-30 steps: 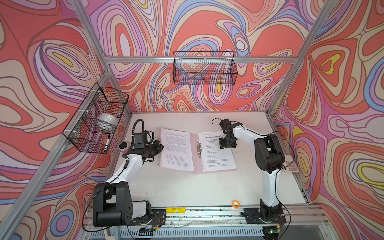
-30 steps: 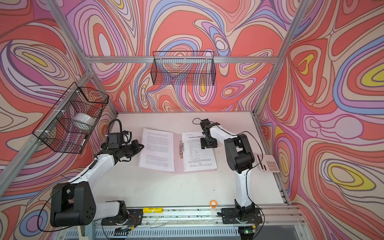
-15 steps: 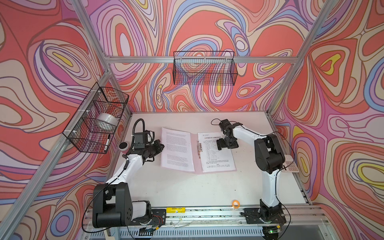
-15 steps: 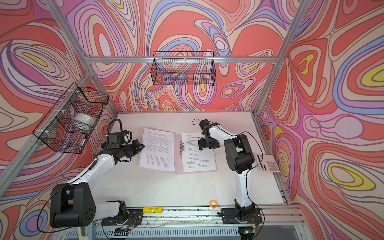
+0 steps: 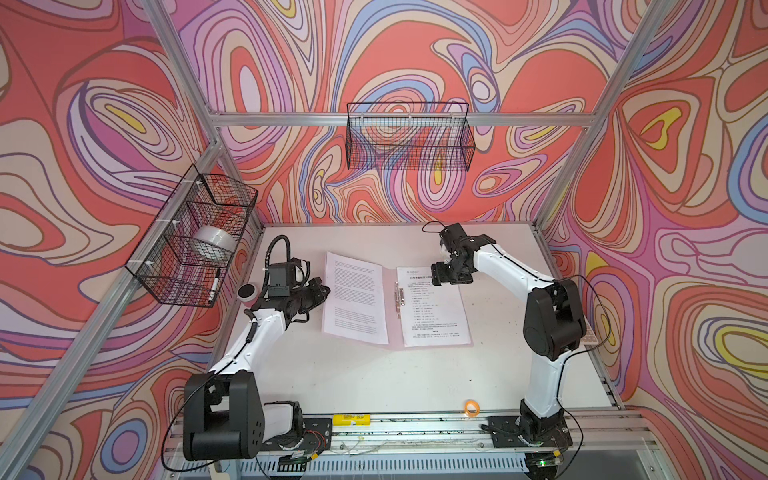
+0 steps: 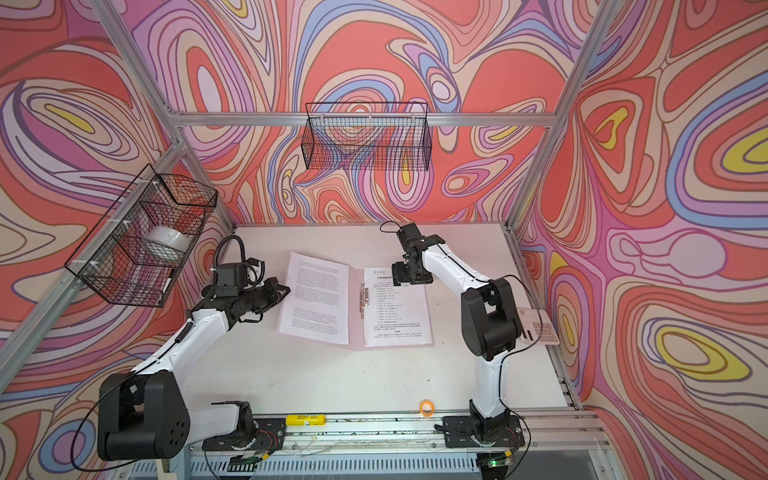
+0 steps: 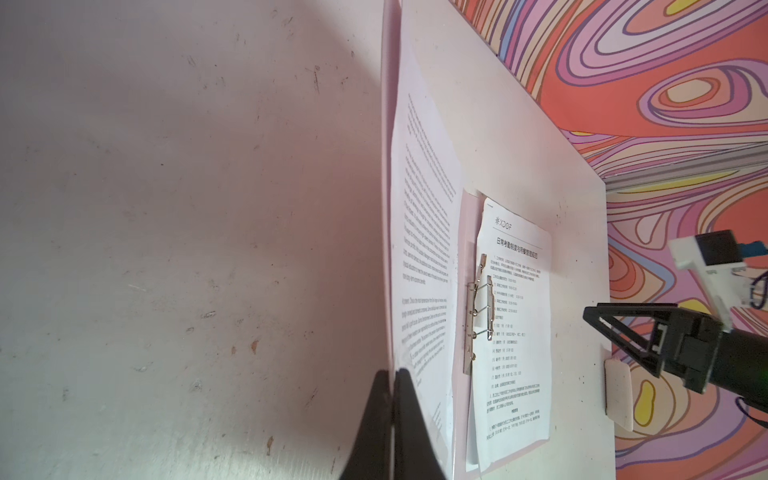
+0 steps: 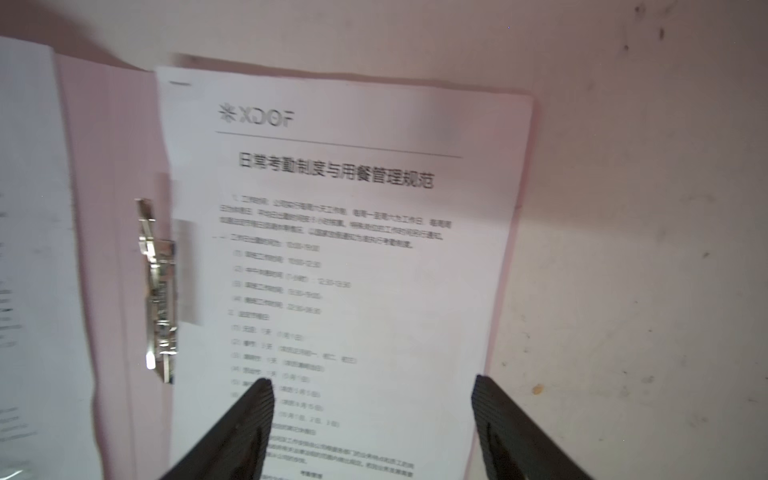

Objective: Put the files into the folder

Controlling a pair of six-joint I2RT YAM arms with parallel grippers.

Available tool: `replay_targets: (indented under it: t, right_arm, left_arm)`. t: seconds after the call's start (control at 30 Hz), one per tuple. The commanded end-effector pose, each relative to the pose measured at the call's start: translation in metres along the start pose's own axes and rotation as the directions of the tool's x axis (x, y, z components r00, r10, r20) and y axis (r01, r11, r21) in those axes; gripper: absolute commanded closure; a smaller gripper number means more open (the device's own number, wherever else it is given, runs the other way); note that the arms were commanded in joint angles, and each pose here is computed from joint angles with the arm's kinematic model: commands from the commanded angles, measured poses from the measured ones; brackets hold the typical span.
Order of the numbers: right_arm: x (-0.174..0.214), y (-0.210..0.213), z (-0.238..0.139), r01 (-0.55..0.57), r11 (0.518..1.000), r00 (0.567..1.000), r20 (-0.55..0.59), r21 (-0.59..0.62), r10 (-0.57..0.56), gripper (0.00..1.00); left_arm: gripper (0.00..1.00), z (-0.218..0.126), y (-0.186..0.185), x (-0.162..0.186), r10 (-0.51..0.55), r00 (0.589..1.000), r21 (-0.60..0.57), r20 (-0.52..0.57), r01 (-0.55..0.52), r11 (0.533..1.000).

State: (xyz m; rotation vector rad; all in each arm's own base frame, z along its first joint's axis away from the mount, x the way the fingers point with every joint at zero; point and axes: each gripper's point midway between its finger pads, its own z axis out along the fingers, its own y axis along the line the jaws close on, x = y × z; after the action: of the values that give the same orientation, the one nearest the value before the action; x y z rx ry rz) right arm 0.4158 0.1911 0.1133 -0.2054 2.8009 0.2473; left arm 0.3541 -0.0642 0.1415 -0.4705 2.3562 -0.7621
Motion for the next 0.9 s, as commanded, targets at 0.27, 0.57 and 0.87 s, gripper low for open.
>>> replay_targets:
  t: [0.27,0.57,0.87]
  right_arm:
    - [-0.022,0.089,0.027,0.038,0.945,0.999,-0.025,-0.324,-0.048,0.48]
    - [-0.029,0.109,0.058,0.038,0.904,0.998,-0.03,-0.427,-0.056,0.51]
    - [-0.027,0.109,0.084,0.018,0.902,0.997,-0.058,-0.431,-0.047,0.52]
  left_arm:
    - [1.0,-0.005,-0.013,0.001,0.027,0.999,0.024,0.018,-0.027,0.999]
    - [1.0,-0.001,-0.015,0.0,0.022,1.0,0.045,0.018,-0.023,0.999]
    - [1.0,0.0,-0.015,0.002,0.017,1.0,0.053,0.012,-0.018,0.998]
